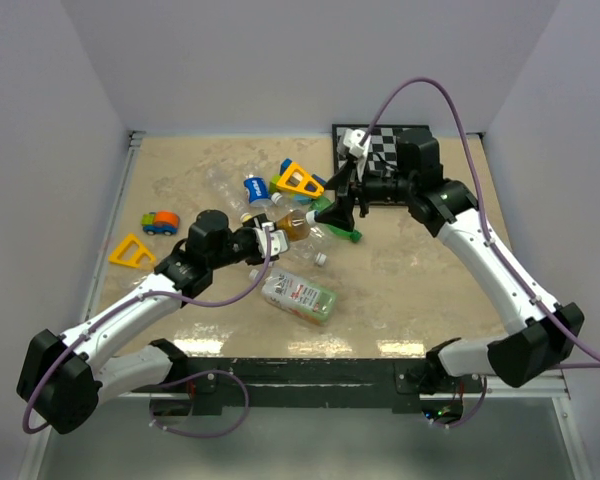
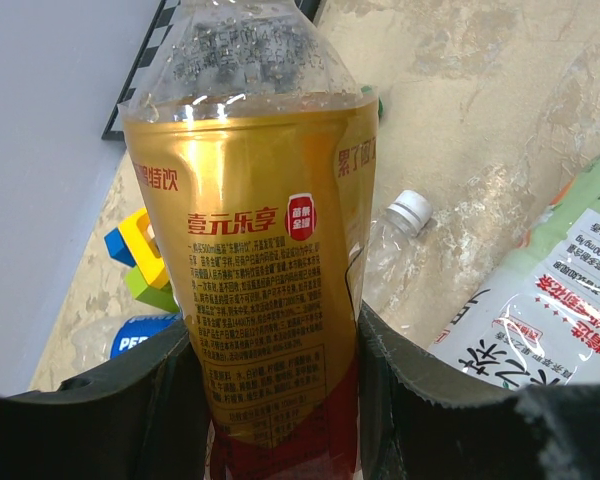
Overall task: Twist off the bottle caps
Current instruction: Unscrew the bottle cap from the plastic bottle.
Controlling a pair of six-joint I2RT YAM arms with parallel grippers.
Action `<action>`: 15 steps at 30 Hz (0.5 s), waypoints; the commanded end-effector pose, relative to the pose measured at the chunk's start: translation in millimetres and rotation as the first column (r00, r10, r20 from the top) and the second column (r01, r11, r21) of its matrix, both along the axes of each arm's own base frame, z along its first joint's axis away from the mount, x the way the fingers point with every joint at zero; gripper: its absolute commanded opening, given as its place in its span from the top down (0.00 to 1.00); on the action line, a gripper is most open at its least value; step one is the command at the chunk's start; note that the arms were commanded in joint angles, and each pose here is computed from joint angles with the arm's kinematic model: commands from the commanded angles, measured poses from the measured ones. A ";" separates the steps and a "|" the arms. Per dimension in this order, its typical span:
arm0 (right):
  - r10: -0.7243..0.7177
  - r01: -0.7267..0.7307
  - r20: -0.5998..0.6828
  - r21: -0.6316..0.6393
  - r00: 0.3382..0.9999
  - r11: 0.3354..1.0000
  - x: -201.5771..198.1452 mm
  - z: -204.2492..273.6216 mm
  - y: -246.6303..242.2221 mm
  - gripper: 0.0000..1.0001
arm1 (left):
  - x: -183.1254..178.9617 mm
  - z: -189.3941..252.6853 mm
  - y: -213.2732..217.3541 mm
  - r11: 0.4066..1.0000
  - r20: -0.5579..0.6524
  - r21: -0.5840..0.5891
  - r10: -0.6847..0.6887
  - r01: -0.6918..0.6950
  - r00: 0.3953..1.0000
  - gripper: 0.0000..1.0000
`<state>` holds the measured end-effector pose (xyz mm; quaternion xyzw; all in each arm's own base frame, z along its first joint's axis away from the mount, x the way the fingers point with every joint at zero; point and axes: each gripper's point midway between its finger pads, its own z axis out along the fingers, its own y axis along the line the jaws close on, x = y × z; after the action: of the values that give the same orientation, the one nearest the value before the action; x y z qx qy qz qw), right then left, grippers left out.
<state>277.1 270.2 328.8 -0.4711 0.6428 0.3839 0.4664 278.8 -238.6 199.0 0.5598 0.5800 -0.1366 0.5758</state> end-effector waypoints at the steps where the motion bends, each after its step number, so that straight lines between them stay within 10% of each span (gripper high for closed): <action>1: -0.038 0.038 -0.099 -0.007 0.994 0.999 8.0 -12.4 7.5 0.18 | 0.3 18.6 -6.5 0.999 0.034 -0.046 -0.018 0.020 0.999 1.00; 15: 0.014 -0.023 -0.138 -0.068 0.990 0.997 3.6 -35.5 15.1 0.50 | 2.3 17.4 -5.0 0.999 0.033 -0.042 -0.007 0.008 0.999 1.00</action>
<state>285.1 286.1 275.4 -0.4513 0.6990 0.3999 0.3845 278.2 -236.4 194.3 0.5584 0.5891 -0.1358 0.5681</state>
